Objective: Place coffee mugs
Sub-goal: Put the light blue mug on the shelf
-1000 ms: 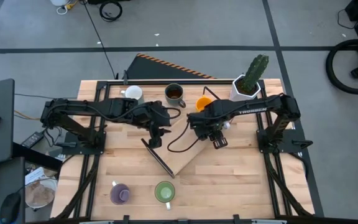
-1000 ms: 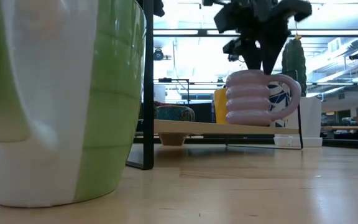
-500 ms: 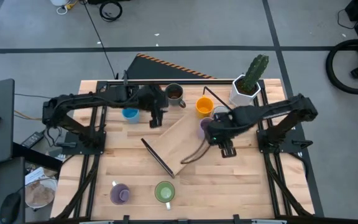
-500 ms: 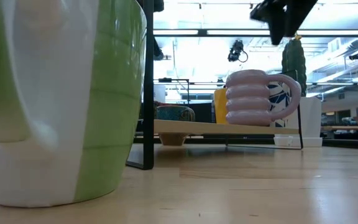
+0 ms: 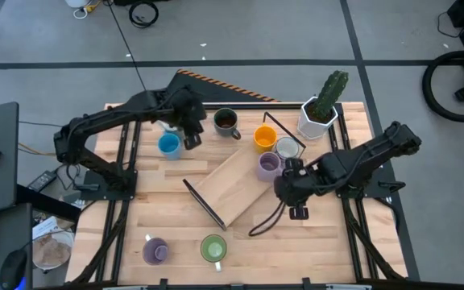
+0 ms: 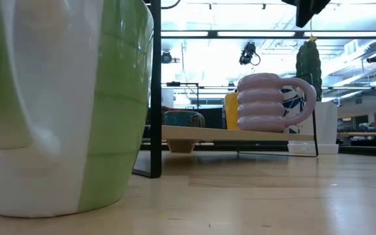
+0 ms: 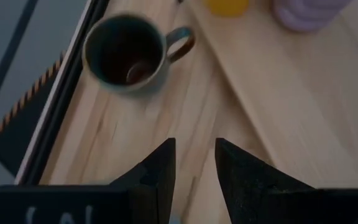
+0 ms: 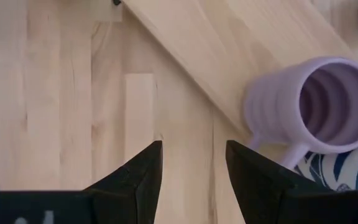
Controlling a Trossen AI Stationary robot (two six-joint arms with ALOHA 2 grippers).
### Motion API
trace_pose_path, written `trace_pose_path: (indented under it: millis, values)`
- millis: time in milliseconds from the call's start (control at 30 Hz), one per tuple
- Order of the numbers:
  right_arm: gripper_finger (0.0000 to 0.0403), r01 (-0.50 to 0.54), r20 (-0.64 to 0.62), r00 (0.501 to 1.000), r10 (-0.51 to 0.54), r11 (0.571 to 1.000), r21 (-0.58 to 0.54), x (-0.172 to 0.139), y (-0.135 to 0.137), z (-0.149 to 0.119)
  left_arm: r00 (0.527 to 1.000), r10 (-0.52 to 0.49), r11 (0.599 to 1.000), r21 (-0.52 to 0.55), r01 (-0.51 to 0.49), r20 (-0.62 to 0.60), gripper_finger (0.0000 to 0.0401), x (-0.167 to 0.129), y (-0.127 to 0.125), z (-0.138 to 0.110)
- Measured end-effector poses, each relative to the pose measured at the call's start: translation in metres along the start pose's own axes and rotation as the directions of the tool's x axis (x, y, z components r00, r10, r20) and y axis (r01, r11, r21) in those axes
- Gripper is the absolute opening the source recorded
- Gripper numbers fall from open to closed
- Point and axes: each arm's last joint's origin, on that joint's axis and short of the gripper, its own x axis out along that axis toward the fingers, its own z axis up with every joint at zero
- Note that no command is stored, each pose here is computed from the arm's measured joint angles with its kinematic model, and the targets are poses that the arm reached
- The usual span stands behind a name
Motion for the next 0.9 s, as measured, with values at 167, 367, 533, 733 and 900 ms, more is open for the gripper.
trace_pose_path:
  millis: [167,367,533,733,900]
  values:
    - [0.0183,0.037,-0.008,0.999,-0.037,0.999,0.035,0.007,0.009,-0.009,0.982,-0.043,0.999,-0.039,0.036,-0.182,0.0118,-0.007,0.005,-0.017]
    - [0.0183,0.108,0.035,0.994,-0.108,0.994,-0.014,0.024,0.024,-0.022,0.967,-0.047,0.995,-0.097,0.023,-0.251,0.0118,-0.009,0.005,-0.024]
    - [0.0183,0.093,0.071,0.993,-0.089,0.994,-0.050,0.037,0.033,-0.027,0.960,0.097,0.989,-0.085,-0.123,-0.264,0.0124,-0.003,0.009,-0.026]
    - [0.0183,0.078,0.099,0.993,-0.067,0.991,-0.111,0.041,0.039,-0.029,0.943,0.146,0.976,-0.113,-0.187,-0.300,0.0176,0.020,0.025,-0.040]
    - [0.0183,0.073,0.122,0.991,-0.055,0.986,-0.150,0.041,0.040,-0.026,0.957,0.135,0.964,-0.189,-0.187,-0.258,0.0215,0.033,0.046,-0.047]
